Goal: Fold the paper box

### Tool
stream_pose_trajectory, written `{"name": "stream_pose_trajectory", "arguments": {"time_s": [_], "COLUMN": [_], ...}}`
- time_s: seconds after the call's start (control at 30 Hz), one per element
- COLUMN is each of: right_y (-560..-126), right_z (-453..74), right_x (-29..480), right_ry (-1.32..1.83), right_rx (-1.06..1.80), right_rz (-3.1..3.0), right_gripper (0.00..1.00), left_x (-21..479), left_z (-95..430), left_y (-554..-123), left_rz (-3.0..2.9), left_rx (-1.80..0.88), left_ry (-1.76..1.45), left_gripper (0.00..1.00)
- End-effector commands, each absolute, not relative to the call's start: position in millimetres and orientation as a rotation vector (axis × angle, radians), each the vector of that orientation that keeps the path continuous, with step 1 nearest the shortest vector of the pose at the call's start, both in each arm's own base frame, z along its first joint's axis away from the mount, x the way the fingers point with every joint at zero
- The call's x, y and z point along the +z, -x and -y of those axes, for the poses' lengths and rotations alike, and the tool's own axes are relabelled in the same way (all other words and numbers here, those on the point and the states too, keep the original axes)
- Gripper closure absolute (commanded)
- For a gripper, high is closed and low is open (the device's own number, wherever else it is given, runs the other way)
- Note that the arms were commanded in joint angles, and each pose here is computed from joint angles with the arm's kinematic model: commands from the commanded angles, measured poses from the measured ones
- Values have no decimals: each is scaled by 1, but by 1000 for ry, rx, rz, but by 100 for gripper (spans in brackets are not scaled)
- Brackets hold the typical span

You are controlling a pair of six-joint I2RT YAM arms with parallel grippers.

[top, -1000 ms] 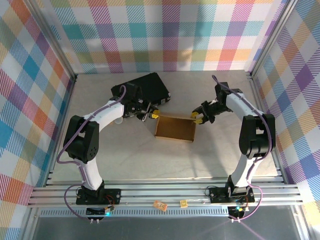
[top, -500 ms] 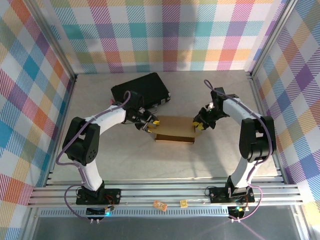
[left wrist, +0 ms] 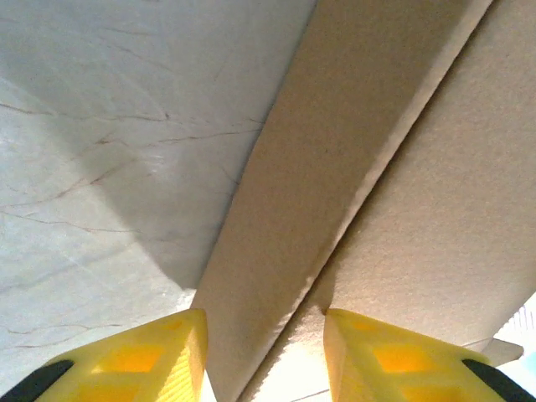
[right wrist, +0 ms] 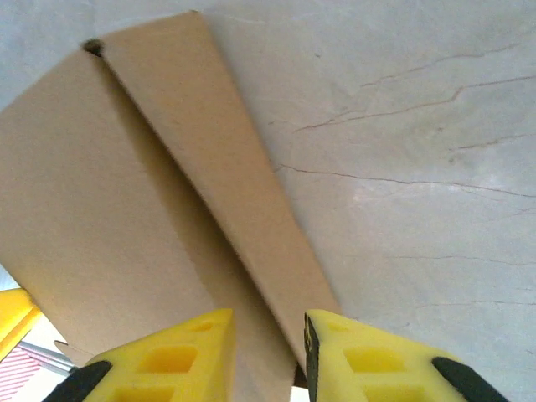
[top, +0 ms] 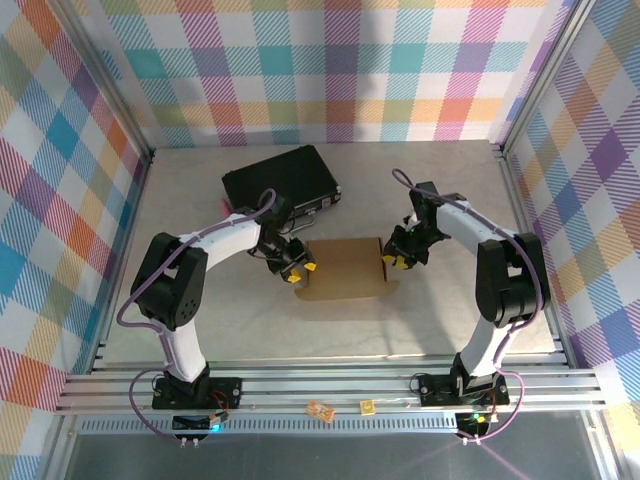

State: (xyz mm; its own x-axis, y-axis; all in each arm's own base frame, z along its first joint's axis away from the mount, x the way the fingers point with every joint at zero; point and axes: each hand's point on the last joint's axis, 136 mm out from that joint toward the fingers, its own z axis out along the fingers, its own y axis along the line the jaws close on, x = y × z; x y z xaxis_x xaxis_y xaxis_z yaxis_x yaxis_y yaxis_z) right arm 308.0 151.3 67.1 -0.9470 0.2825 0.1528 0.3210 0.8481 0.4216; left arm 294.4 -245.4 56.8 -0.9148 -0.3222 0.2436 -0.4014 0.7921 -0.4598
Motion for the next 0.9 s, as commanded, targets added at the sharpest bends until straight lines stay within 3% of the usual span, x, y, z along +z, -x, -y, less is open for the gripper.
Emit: {"name": "stream_pose_trajectory", "arguments": {"time_s": [0.0, 0.17, 0.37, 0.47, 0.73, 0.8, 0.87], "right_y": [-302, -299, -299, -299, -306, -307, -308], "right_z": [-149, -150, -164, -170, -173, -173, -173], "right_x": [67, 67, 75, 71, 61, 60, 63], "right_ry": [411, 363, 227, 215, 240, 242, 242], "right_rx": [-649, -638, -789, -835, -842, -842, -853], "right_rz": [2959, 2976, 3015, 2984, 2970, 2974, 2979], "right_gripper": [71, 66, 47, 48, 62, 62, 55], "left_x": [39, 36, 32, 31, 31, 31, 31], "left_z": [230, 233, 228, 226, 228, 228, 229], "left_y": [-279, -281, -281, -281, -287, -288, -290], "left_rz": [2855, 2867, 2896, 2905, 2918, 2920, 2922], "left_rx": [612, 619, 561, 547, 547, 546, 546], "left_ry": [-526, -507, -474, -458, -454, -452, -450], "left_gripper": [60, 64, 67, 70, 76, 76, 77]}}
